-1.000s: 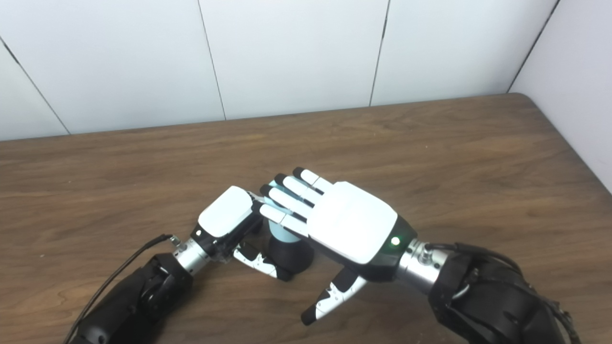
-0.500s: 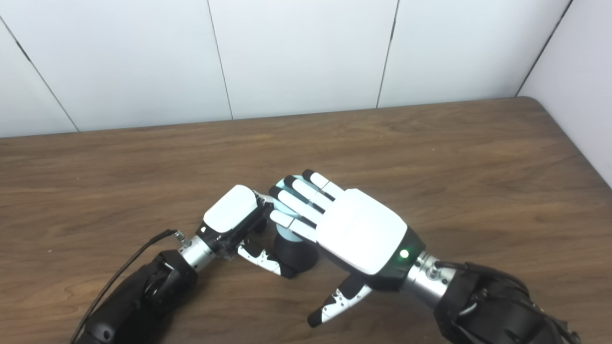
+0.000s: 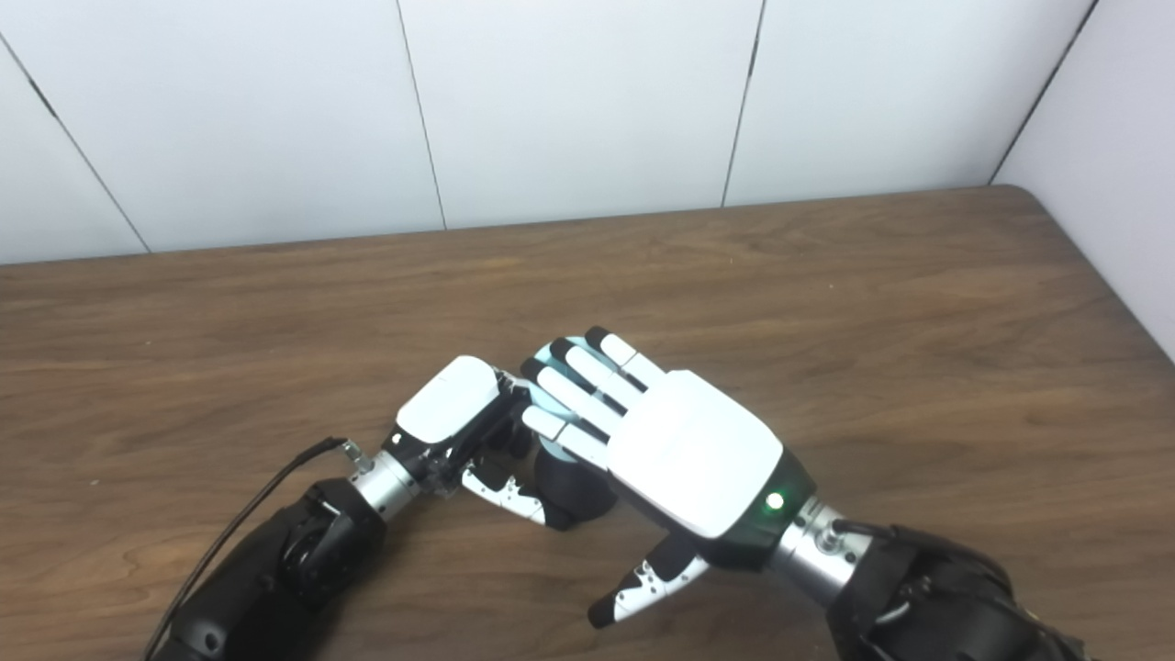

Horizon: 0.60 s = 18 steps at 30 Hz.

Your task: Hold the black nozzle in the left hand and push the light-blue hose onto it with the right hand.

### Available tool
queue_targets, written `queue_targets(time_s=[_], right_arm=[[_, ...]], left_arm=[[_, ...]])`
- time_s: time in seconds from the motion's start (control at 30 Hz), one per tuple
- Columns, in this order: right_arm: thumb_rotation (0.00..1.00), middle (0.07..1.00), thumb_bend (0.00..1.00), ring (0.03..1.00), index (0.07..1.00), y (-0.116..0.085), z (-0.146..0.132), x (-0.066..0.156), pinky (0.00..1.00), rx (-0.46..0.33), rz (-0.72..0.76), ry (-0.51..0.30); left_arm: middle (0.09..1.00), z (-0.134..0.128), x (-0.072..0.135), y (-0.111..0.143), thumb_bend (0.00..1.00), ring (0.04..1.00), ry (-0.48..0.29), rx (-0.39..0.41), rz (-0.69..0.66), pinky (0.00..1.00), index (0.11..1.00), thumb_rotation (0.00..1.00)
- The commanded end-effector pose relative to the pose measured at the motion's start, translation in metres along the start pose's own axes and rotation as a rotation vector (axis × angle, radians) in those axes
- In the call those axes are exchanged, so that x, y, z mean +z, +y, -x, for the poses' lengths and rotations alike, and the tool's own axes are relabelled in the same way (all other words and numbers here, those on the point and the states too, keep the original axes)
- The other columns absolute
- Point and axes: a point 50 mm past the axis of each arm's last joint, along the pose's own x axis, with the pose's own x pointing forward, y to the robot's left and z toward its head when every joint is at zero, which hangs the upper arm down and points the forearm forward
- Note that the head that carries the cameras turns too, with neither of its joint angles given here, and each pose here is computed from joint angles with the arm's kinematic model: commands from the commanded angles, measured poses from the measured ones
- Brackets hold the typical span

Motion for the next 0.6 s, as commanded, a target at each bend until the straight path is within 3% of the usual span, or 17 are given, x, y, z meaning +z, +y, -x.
queue_targets(time_s=[0.0, 0.2, 0.57], right_arm=[[0.76, 0.967, 0.78, 0.983, 0.924, 0.0162, 0.0068, 0.0041, 0.97, 0.147, -0.037, -0.031], [0.79, 0.953, 0.80, 0.964, 0.915, 0.0181, 0.0070, 0.0051, 0.90, 0.162, -0.073, -0.032], [0.82, 0.960, 0.81, 0.968, 0.916, 0.0250, 0.0087, 0.0092, 0.88, 0.195, -0.121, -0.028]], left_arm=[[0.214, 0.0871, 0.0060, -0.1256, 0.52, 0.142, 0.232, -0.343, 0.190, 0.09, 0.486, 0.04], [0.225, 0.0890, 0.0054, -0.1265, 0.52, 0.152, 0.226, -0.338, 0.193, 0.10, 0.486, 0.04], [0.230, 0.0908, 0.0043, -0.1254, 0.52, 0.156, 0.232, -0.353, 0.187, 0.10, 0.487, 0.04]])
